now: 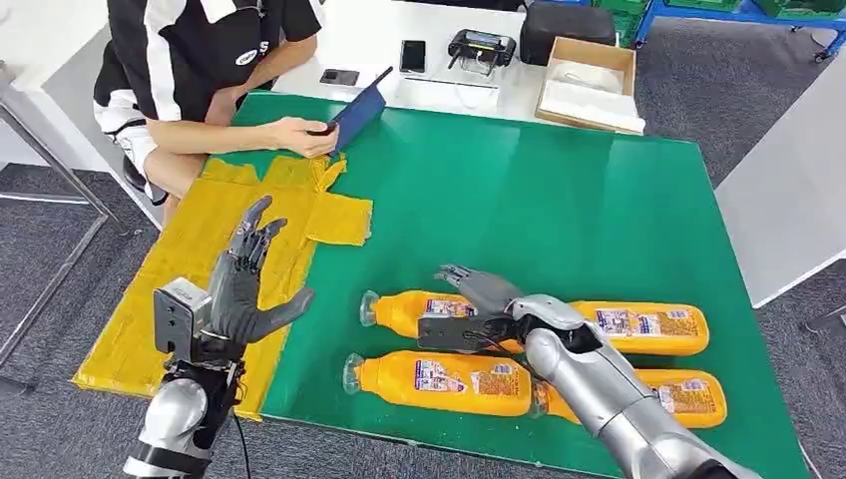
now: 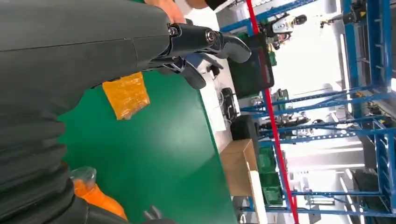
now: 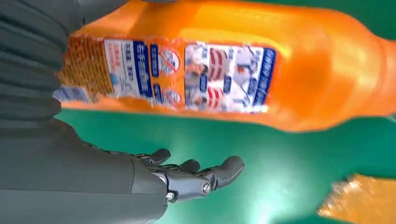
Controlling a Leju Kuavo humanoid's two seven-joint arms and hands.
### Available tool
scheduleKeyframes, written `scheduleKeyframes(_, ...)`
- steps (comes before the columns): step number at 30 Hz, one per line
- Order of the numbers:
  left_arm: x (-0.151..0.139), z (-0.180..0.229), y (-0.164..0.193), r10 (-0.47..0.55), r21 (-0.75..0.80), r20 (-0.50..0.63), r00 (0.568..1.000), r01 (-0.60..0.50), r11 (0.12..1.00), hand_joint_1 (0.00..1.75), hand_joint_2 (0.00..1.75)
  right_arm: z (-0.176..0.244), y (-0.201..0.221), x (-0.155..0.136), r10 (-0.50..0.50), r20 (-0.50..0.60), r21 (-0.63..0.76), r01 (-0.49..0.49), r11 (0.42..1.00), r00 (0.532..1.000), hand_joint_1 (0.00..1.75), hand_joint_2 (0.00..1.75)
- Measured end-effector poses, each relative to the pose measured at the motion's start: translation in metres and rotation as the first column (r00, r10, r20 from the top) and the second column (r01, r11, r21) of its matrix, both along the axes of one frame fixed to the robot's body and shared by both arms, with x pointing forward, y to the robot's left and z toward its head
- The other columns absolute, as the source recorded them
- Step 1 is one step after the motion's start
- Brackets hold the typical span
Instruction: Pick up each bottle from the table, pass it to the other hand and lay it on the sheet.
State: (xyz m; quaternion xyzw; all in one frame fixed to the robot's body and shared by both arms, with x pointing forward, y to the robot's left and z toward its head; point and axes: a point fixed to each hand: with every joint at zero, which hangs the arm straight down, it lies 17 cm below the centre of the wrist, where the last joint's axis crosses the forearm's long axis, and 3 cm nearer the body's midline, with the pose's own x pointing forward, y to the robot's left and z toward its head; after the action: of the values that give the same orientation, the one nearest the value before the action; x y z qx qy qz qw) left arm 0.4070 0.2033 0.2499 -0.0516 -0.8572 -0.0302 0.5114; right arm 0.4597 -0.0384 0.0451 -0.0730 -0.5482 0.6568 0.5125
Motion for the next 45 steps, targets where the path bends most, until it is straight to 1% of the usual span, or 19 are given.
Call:
scheduleKeyframes(5,0.002,-0.005,-0.001,-0.001,0.004,-0.011,1.000,0.001,1.000,0.00,1.75,-0.010,-0.004,0.001,-0.022,-0.026,-0.023,0.021,1.000,0.999,0.00,1.75)
scheduleKeyframes(9,0.003,-0.007,-0.001,0.000,0.004,-0.016,1.000,0.000,1.000,0.00,1.75,-0.025,-0.013,0.003,-0.054,-0.027,-0.105,0.051,0.993,0.998,0.00,1.75)
scheduleKeyframes(14,0.004,-0.009,-0.001,0.001,0.005,-0.019,1.000,-0.001,1.000,0.00,1.75,-0.030,-0.012,0.002,-0.052,-0.030,-0.124,0.048,0.991,0.998,0.00,1.75)
scheduleKeyframes(19,0.004,-0.010,-0.001,0.002,0.006,-0.025,1.000,-0.002,1.000,0.00,1.75,-0.035,-0.021,0.010,-0.076,0.003,-0.193,0.076,0.978,0.997,0.00,1.75)
scheduleKeyframes(20,0.004,-0.010,-0.001,0.003,0.006,-0.026,1.000,-0.002,1.000,0.00,1.75,-0.037,-0.024,0.012,-0.081,0.016,-0.217,0.083,0.973,0.997,0.10,1.75)
scheduleKeyframes(21,0.004,-0.010,-0.001,0.003,0.006,-0.026,1.000,-0.003,1.000,0.00,1.75,-0.039,-0.027,0.014,-0.086,0.029,-0.237,0.090,0.967,0.996,1.47,1.75)
scheduleKeyframes(22,0.004,-0.011,-0.001,0.003,0.007,-0.027,1.000,-0.003,1.000,0.00,1.75,-0.040,-0.030,0.017,-0.091,0.047,-0.256,0.100,0.961,0.995,1.75,1.75)
scheduleKeyframes(24,0.004,-0.012,-0.001,0.006,0.010,-0.031,0.999,-0.006,1.000,0.00,1.75,-0.039,-0.038,0.027,-0.117,0.114,-0.291,0.146,0.946,0.987,1.75,1.75)
scheduleKeyframes(27,0.004,-0.016,0.000,0.012,0.018,-0.045,0.999,-0.011,1.000,0.00,1.75,-0.029,-0.042,0.040,-0.147,0.237,-0.294,0.215,0.931,0.960,1.75,1.75)
scheduleKeyframes(30,0.002,-0.020,-0.002,0.007,0.025,-0.059,0.998,-0.005,1.000,0.00,1.75,-0.021,-0.043,0.044,-0.160,0.295,-0.268,0.243,0.932,0.942,1.75,1.75)
scheduleKeyframes(32,0.000,-0.021,-0.003,0.001,0.024,-0.066,0.998,0.000,1.000,0.00,1.75,-0.007,-0.040,0.047,-0.187,0.361,-0.200,0.272,0.941,0.914,1.75,1.75)
scheduleKeyframes(35,-0.002,-0.023,-0.006,-0.012,0.024,-0.076,0.997,0.014,1.000,0.00,1.75,0.029,-0.033,0.046,-0.251,0.465,-0.025,0.296,0.955,0.849,1.75,1.75)
scheduleKeyframes(37,-0.003,-0.023,-0.009,-0.018,0.021,-0.076,0.997,0.020,1.000,0.00,1.75,0.052,-0.033,0.041,-0.303,0.504,0.092,0.298,0.950,0.809,1.75,1.75)
scheduleKeyframes(39,-0.004,-0.023,-0.012,-0.025,0.018,-0.078,0.997,0.026,0.999,0.00,1.75,0.085,-0.037,0.035,-0.381,0.533,0.254,0.287,0.924,0.756,1.75,1.75)
scheduleKeyframes(41,-0.004,-0.023,-0.014,-0.036,0.006,-0.079,0.996,0.036,0.999,0.00,1.75,0.116,-0.044,0.025,-0.463,0.542,0.416,0.255,0.873,0.702,1.75,1.75)
scheduleKeyframes(42,-0.005,-0.022,-0.017,-0.044,-0.004,-0.078,0.996,0.044,0.999,0.00,1.75,0.145,-0.055,0.016,-0.527,0.553,0.535,0.209,0.818,0.645,1.75,1.75)
scheduleKeyframes(43,-0.006,-0.022,-0.020,-0.050,-0.010,-0.076,0.996,0.049,0.999,0.00,1.75,0.170,-0.064,0.006,-0.572,0.565,0.616,0.158,0.772,0.595,1.75,1.75)
scheduleKeyframes(45,-0.007,-0.021,-0.024,-0.057,-0.019,-0.073,0.996,0.056,0.998,0.00,1.75,0.206,-0.086,-0.010,-0.652,0.555,0.721,0.093,0.687,0.516,1.75,1.75)
